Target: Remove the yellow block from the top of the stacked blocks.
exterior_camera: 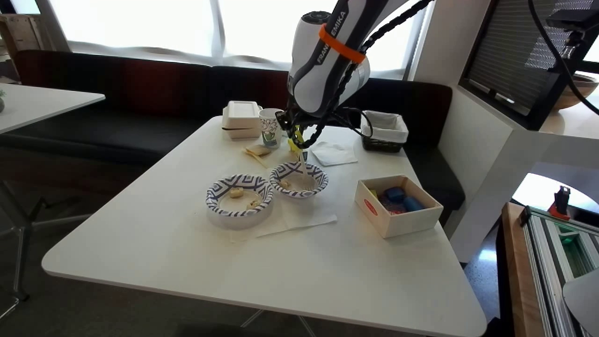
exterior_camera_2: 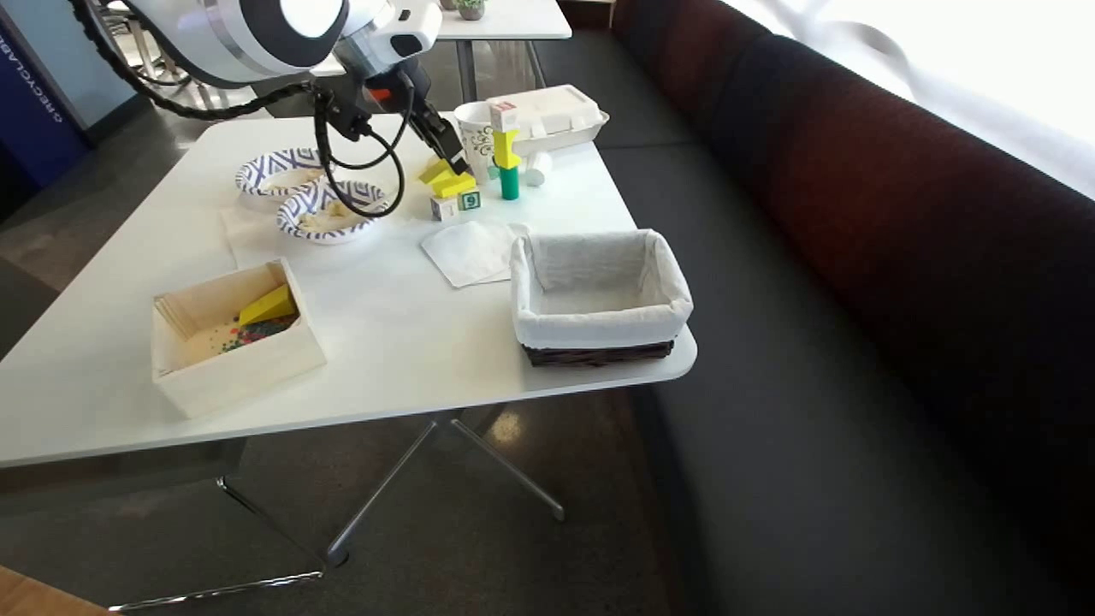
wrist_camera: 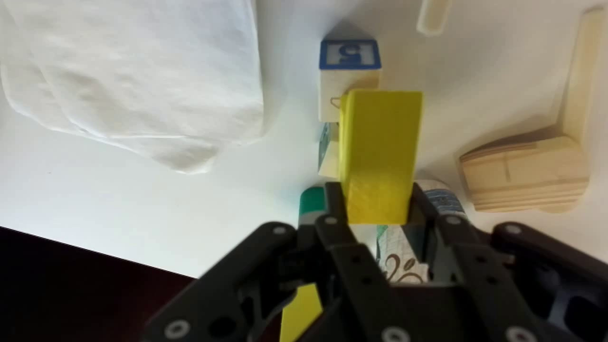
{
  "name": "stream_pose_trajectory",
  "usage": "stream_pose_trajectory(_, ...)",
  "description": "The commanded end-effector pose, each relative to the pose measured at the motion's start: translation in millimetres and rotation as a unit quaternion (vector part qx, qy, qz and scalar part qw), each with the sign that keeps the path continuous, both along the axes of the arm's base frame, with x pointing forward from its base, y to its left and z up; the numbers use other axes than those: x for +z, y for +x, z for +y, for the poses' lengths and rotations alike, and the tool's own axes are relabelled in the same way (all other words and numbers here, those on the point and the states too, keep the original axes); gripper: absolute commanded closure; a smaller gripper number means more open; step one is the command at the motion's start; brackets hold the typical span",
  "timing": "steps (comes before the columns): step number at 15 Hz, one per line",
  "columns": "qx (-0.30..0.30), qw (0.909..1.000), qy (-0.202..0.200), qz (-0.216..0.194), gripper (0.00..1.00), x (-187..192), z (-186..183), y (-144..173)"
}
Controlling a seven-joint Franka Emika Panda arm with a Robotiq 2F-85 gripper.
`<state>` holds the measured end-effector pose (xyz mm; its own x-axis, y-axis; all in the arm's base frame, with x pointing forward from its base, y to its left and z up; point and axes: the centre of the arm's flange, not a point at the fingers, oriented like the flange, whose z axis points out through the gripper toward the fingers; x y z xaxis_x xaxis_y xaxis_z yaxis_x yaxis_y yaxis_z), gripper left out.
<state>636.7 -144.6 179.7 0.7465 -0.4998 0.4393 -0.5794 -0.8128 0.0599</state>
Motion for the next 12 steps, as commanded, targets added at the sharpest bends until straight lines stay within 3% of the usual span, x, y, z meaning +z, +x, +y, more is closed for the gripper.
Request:
stream_pose_trajectory(1, 0.009, 0.9999, 0.002, -0.008, 0.92, -9.9, -1.1, 5.5)
stream_pose_trajectory(12, 0.01, 0.9999, -0.001, -0.009, 0.92, -16.8, -7.1, 10.2)
